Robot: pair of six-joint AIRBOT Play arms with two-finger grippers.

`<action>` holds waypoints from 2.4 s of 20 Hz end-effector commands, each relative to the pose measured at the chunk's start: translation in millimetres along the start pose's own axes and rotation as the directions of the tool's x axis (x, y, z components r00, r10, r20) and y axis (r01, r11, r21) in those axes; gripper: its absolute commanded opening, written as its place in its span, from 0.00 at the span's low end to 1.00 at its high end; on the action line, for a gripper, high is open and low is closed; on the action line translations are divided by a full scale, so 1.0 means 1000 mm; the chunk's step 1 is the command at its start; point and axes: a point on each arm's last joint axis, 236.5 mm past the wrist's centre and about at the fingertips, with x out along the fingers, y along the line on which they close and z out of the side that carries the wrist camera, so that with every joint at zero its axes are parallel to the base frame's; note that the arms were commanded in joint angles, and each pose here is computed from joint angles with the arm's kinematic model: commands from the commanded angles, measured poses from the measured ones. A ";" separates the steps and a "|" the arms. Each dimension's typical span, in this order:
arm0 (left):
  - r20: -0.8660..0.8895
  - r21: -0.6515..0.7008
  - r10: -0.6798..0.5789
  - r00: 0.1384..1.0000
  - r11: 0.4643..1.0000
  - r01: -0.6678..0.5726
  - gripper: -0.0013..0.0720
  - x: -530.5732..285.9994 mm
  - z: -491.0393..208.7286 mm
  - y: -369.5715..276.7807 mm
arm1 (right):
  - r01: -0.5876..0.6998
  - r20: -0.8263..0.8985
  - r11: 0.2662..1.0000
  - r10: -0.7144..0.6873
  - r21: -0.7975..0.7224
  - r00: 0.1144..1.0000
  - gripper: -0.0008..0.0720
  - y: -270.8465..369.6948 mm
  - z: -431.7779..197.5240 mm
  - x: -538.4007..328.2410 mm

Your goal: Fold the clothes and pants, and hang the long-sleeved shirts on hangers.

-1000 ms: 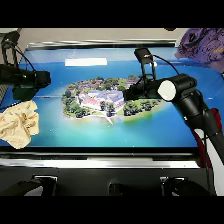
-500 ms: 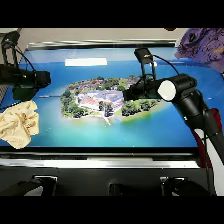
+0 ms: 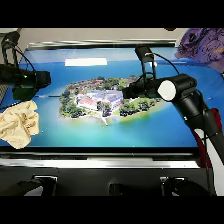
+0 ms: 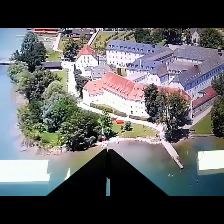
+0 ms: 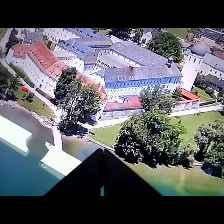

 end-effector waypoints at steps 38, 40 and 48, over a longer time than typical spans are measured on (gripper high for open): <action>-0.289 -0.566 0.463 0.838 0.623 -0.539 1.00 0.097 -0.167 0.365 | -0.101 -0.237 0.992 0.116 0.075 0.965 0.05 0.028 -0.056 -0.008; -0.311 -0.567 0.446 0.839 0.622 -0.540 1.00 0.109 -0.176 0.367 | -0.101 -0.245 0.992 0.117 0.075 0.962 0.10 0.028 -0.058 -0.009; -0.192 -0.633 0.297 0.936 0.691 -0.349 0.04 0.100 -0.124 0.272 | -0.071 -0.295 0.983 0.119 0.168 0.948 0.13 0.028 -0.070 -0.013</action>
